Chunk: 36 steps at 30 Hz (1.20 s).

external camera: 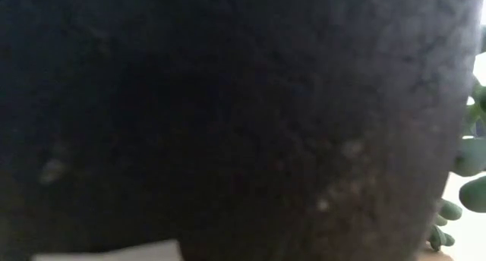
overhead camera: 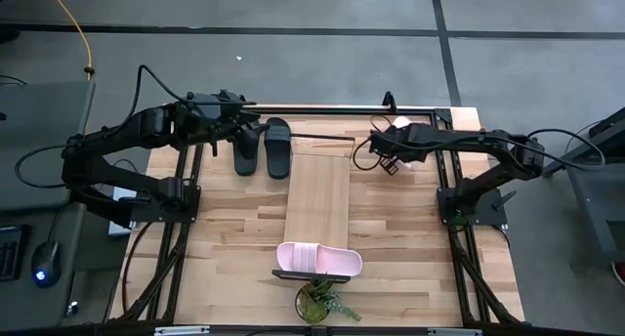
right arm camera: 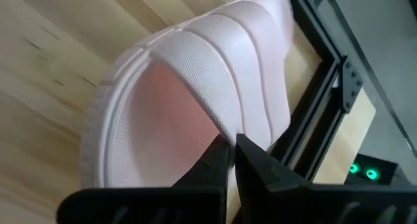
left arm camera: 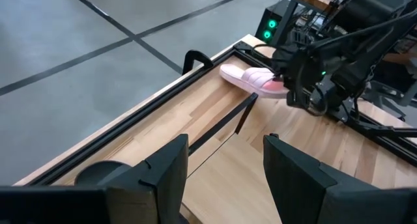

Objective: Pick and place slides into the shelf
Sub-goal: Put the pink slides on the shelf

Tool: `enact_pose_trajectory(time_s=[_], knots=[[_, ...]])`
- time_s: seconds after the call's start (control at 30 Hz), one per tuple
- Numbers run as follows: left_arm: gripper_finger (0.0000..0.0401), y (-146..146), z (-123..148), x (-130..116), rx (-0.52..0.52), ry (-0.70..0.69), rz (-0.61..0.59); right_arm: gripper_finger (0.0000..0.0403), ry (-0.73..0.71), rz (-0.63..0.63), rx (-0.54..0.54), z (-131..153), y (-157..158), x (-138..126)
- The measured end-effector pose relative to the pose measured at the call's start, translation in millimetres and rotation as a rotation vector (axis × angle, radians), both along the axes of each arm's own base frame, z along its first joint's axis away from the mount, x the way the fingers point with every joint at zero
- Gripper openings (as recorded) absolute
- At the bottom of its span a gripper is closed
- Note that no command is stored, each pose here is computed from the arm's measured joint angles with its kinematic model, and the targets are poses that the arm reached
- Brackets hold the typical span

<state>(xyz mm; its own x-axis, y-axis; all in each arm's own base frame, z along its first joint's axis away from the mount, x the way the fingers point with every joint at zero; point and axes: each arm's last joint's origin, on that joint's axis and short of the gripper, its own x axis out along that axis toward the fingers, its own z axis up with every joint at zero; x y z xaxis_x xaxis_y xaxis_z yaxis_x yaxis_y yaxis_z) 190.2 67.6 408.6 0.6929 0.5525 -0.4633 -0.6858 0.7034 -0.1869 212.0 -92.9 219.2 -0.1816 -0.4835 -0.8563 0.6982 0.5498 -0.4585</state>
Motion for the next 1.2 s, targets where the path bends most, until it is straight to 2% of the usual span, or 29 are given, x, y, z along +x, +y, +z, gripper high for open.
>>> enact_pose_trajectory(time_s=[0.43,0.87,1.03,1.2], knots=[[0.0184,-1,-4,-2,0.026,0.08,-0.026,0.0,-0.151,0.092,-0.039,64,21,27],[0.0184,-1,-4,-2,0.065,0.113,-0.074,0.0,-0.31,0.109,-0.108,142,31,30],[0.0184,-2,-2,-1,0.09,0.112,-0.131,0.0,-0.404,0.131,-0.131,172,31,29],[0.0184,-3,4,4,0.19,0.086,-0.26,0.0,-0.501,0.16,-0.12,197,34,26]])
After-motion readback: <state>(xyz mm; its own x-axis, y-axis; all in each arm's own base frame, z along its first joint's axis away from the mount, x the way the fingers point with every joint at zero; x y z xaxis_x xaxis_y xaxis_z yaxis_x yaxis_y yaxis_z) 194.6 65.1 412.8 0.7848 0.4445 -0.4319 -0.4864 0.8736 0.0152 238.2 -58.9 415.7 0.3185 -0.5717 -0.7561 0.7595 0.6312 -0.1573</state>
